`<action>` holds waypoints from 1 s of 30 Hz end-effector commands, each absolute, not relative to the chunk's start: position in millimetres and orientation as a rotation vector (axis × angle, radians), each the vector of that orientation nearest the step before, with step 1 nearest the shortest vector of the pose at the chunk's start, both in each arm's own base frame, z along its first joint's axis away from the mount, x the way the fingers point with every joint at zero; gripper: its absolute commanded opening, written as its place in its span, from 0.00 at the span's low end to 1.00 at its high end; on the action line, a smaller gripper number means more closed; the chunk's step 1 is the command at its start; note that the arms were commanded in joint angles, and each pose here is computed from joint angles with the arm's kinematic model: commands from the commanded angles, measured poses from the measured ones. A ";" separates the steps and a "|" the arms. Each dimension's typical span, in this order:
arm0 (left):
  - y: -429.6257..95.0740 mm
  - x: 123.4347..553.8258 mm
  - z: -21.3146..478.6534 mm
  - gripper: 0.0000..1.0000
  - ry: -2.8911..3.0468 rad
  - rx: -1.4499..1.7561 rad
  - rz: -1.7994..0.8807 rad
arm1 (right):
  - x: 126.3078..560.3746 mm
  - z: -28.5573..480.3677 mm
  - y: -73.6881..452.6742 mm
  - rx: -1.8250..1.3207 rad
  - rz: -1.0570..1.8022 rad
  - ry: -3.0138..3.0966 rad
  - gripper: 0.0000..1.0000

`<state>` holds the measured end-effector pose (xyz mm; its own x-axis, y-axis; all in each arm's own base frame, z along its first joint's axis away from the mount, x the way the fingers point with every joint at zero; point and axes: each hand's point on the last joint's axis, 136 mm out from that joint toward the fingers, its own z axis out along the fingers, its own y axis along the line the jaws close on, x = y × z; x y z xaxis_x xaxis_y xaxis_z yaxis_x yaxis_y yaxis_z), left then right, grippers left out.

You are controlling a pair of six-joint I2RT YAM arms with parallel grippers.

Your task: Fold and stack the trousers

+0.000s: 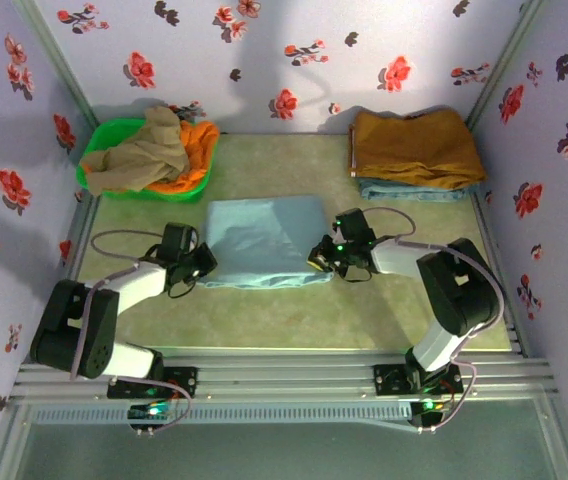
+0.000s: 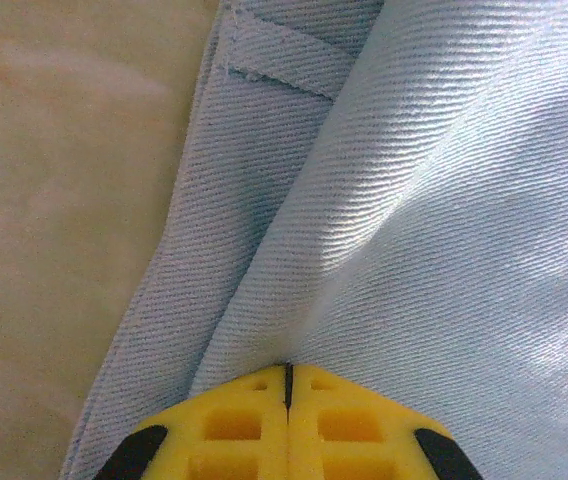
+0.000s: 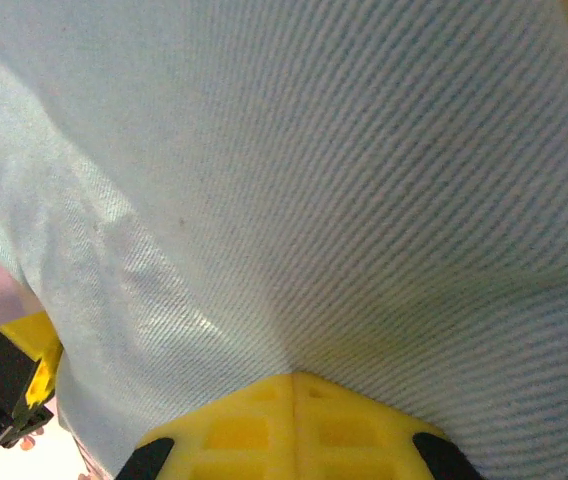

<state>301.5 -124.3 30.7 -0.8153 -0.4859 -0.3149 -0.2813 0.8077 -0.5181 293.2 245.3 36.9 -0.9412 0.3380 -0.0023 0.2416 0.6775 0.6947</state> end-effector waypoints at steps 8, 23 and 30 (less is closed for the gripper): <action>-103.7 265.8 58.3 0.15 2.604 -0.493 -0.540 | 269.0 91.3 199.5 0.326 0.803 2.834 0.00; -117.6 236.9 9.2 0.14 2.707 -0.510 -0.574 | 227.9 15.0 192.6 0.479 0.829 2.996 0.00; -105.9 223.5 3.8 0.14 2.718 -0.537 -0.514 | 277.3 100.4 166.2 0.388 0.745 2.817 0.02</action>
